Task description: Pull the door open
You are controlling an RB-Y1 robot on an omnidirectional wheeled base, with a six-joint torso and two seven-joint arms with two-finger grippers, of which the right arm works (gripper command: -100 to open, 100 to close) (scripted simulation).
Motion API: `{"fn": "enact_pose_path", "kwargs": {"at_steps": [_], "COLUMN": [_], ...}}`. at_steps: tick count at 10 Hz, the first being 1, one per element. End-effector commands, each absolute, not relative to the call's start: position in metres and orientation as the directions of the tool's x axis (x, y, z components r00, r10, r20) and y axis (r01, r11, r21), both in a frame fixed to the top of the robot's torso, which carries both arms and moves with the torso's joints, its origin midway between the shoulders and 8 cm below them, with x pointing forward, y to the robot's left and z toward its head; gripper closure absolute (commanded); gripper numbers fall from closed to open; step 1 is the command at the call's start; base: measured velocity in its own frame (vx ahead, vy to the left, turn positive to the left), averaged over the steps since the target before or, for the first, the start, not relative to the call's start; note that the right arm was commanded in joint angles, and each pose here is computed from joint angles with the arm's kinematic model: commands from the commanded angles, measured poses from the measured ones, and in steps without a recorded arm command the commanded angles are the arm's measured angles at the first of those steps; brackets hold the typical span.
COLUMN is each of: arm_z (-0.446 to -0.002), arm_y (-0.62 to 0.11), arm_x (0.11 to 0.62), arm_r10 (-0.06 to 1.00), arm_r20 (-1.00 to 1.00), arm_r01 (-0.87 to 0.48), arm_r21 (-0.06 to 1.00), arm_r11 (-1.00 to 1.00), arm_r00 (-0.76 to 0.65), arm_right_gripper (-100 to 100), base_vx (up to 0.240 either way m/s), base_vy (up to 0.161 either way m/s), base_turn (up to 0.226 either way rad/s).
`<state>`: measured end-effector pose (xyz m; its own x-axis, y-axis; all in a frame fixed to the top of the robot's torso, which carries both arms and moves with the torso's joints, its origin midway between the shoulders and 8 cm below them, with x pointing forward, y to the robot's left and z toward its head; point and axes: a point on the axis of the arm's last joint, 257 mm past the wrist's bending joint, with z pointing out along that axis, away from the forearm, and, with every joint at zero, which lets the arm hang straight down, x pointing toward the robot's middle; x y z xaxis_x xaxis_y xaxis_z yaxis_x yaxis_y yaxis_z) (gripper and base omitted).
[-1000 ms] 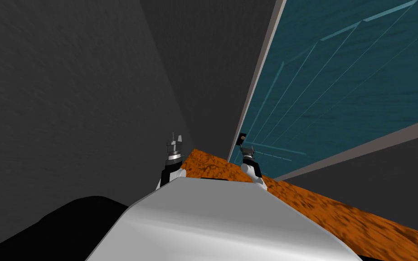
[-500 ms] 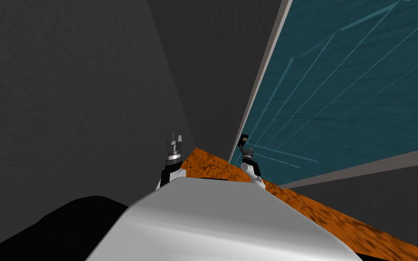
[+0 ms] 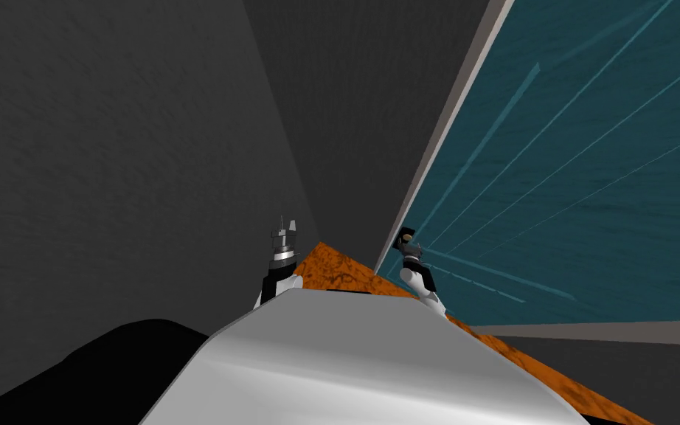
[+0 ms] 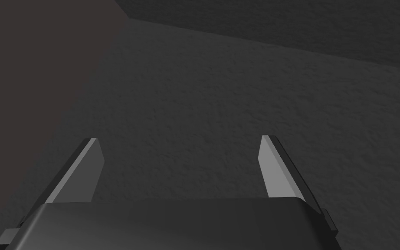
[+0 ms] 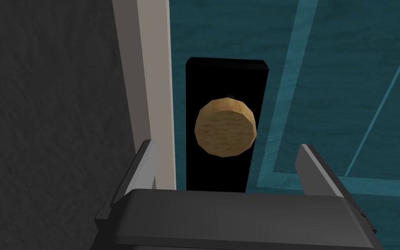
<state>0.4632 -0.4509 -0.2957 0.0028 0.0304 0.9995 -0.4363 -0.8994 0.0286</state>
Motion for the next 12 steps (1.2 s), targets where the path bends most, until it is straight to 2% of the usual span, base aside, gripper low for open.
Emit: {"fn": "enact_pose_path", "kwargs": {"at_steps": [1,3,4,9,12], "arm_z": [-0.296,-0.296,-0.296,-0.296,-0.298], "arm_y": [-0.465,-0.468,-0.468,-0.468,-0.462], "arm_x": [0.456,0.455,0.455,0.455,0.455], "arm_r10": [0.028,0.028,0.028,0.028,0.02], "arm_r20": [1.0,1.0,1.0,1.0,1.0], "arm_r01": [-0.454,-0.457,-0.457,-0.457,-0.425], "arm_r21": [0.025,0.025,0.025,0.025,0.019], "arm_r11": [-0.891,-0.889,-0.889,-0.889,-0.905], "arm_r00": [0.001,0.0,0.0,0.0,0.003], "arm_right_gripper": [-100,-100,100,100,100], "base_vx": [0.188,0.139,-0.011,-0.018,-0.22], "base_vy": [-0.058,-0.023,-0.002,0.002,-0.039], "base_turn": [0.12,0.057,-0.029,0.001,0.129]}}
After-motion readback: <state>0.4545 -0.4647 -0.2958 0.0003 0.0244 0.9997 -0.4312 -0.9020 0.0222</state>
